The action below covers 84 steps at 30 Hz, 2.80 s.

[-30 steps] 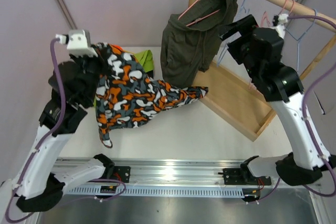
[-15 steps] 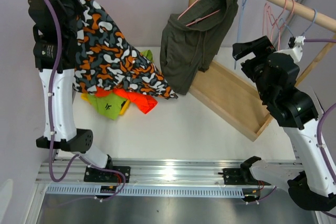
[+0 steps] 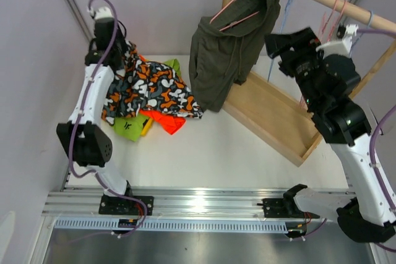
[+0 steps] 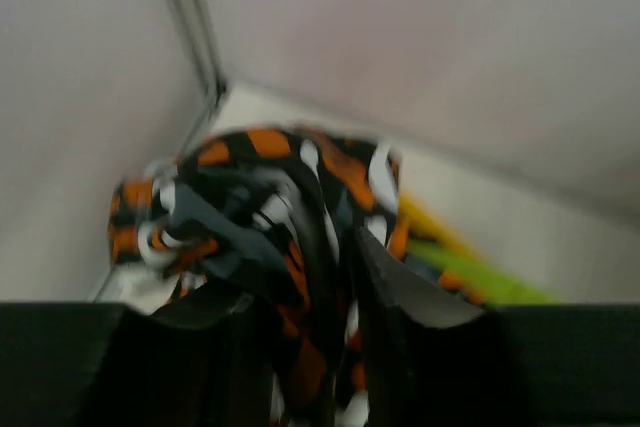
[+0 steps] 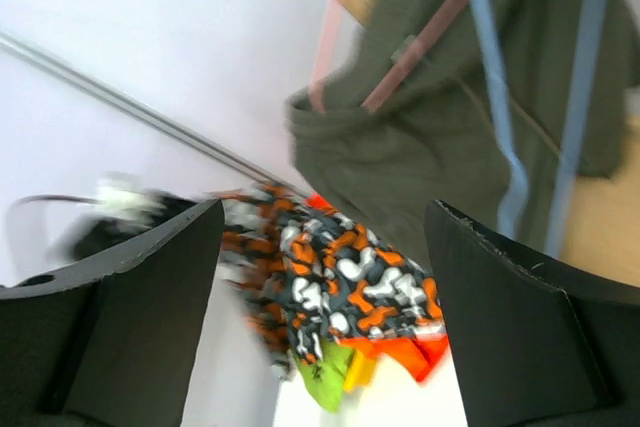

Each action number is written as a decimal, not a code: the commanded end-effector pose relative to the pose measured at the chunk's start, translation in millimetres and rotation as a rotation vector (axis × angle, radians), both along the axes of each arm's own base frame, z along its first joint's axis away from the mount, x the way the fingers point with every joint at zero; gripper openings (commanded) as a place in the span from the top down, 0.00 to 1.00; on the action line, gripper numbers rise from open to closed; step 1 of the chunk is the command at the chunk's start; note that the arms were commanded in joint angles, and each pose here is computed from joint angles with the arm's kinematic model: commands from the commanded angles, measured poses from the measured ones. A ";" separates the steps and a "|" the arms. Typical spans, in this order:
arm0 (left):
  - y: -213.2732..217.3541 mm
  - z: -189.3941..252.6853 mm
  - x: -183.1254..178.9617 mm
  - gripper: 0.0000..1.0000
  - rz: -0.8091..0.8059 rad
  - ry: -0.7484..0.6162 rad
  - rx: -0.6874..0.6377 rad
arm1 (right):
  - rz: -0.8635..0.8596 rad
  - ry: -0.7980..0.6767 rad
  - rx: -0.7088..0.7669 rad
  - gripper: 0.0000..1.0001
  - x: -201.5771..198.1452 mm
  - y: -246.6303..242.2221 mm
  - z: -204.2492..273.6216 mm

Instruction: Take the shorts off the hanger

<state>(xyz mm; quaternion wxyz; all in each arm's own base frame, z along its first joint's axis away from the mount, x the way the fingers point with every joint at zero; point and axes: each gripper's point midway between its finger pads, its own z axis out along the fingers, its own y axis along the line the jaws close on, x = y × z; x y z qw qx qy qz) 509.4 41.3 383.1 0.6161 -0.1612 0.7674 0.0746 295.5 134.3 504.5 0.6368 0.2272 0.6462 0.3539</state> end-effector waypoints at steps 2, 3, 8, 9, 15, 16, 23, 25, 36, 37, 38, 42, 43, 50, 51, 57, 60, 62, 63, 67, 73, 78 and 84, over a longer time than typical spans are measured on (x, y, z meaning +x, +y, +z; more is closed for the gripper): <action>-3.4 -106.8 -5.8 0.46 0.037 0.217 -0.096 | 0.110 -0.214 -0.006 0.12 0.2 23.6 78.9; -5.4 -126.0 -8.2 0.28 0.035 0.258 -0.109 | 0.118 -0.251 0.009 0.12 -4.0 23.4 96.7; -19.7 -133.7 -27.2 0.11 0.009 0.320 -0.128 | 0.154 -0.244 -0.002 0.11 28.6 49.8 106.9; -30.1 -133.9 -35.3 0.03 -0.009 0.320 -0.114 | 0.160 -0.240 -0.004 0.11 33.7 54.5 107.3; -73.1 -38.0 -113.1 0.01 -0.203 0.085 -0.163 | 0.170 -0.190 -0.026 0.12 91.5 89.6 95.8; -76.0 -31.0 -136.2 0.01 -0.231 0.063 -0.172 | 0.169 -0.186 -0.028 0.12 98.3 93.3 94.8; -115.2 -61.9 -223.5 0.01 -0.456 0.020 -0.211 | 0.102 -0.131 -0.073 0.14 146.9 116.3 64.7; -115.6 -80.3 -244.8 0.01 -0.482 0.024 -0.212 | 0.042 -0.119 -0.101 0.14 158.9 116.3 51.7; -98.6 -115.0 -289.9 0.01 -0.457 -0.041 -0.208 | -0.076 -0.043 -0.154 0.16 206.6 129.0 -1.8; -97.9 -115.4 -289.9 0.01 -0.455 -0.044 -0.205 | -0.086 -0.049 -0.151 0.16 207.4 129.8 0.8; -98.7 -116.0 -289.3 0.01 -0.457 -0.043 -0.207 | -0.088 -0.036 -0.165 0.16 214.3 135.2 -9.7; -102.7 -119.0 -289.7 0.02 -0.478 -0.023 -0.212 | -0.110 -0.044 -0.168 0.16 227.1 141.0 -18.1; -103.1 -119.0 -289.8 0.02 -0.479 -0.023 -0.212 | -0.115 -0.061 -0.166 0.16 229.9 141.9 -15.8; -105.4 -118.6 -292.6 0.01 -0.495 -0.032 -0.211 | -0.154 -0.110 -0.134 0.29 247.2 146.9 -13.4; -105.8 -119.6 -292.4 0.01 -0.496 -0.027 -0.211 | -0.158 -0.116 -0.130 0.32 248.7 147.3 -13.1; -108.1 -120.6 -292.4 0.02 -0.506 -0.023 -0.210 | -0.184 -0.156 -0.093 0.62 255.2 146.7 -7.8; -108.6 -121.5 -291.9 0.02 -0.507 -0.018 -0.211 | -0.186 -0.162 -0.086 0.83 256.0 147.0 -7.1; -108.7 -122.1 -291.4 0.02 -0.507 -0.015 -0.210 | -0.188 -0.168 -0.080 0.94 254.3 145.6 -3.0; -109.1 -122.8 -291.5 0.02 -0.508 -0.012 -0.210 | -0.190 -0.171 -0.078 0.97 253.9 144.2 -1.5; -108.8 -123.2 -291.2 0.02 -0.507 -0.011 -0.208 | -0.186 -0.183 -0.079 1.00 246.8 141.0 7.8; -112.3 -118.4 -292.8 0.01 -0.532 -0.020 -0.208 | -0.181 -0.235 -0.039 1.00 216.7 123.4 42.7; -153.6 -100.0 -304.2 0.01 -0.785 -0.085 -0.224 | -0.150 -0.219 -0.005 1.00 183.9 115.4 58.7; -190.3 -60.0 -298.9 0.01 -0.964 -0.191 -0.280 | -0.106 -0.196 0.064 1.00 135.4 109.4 61.6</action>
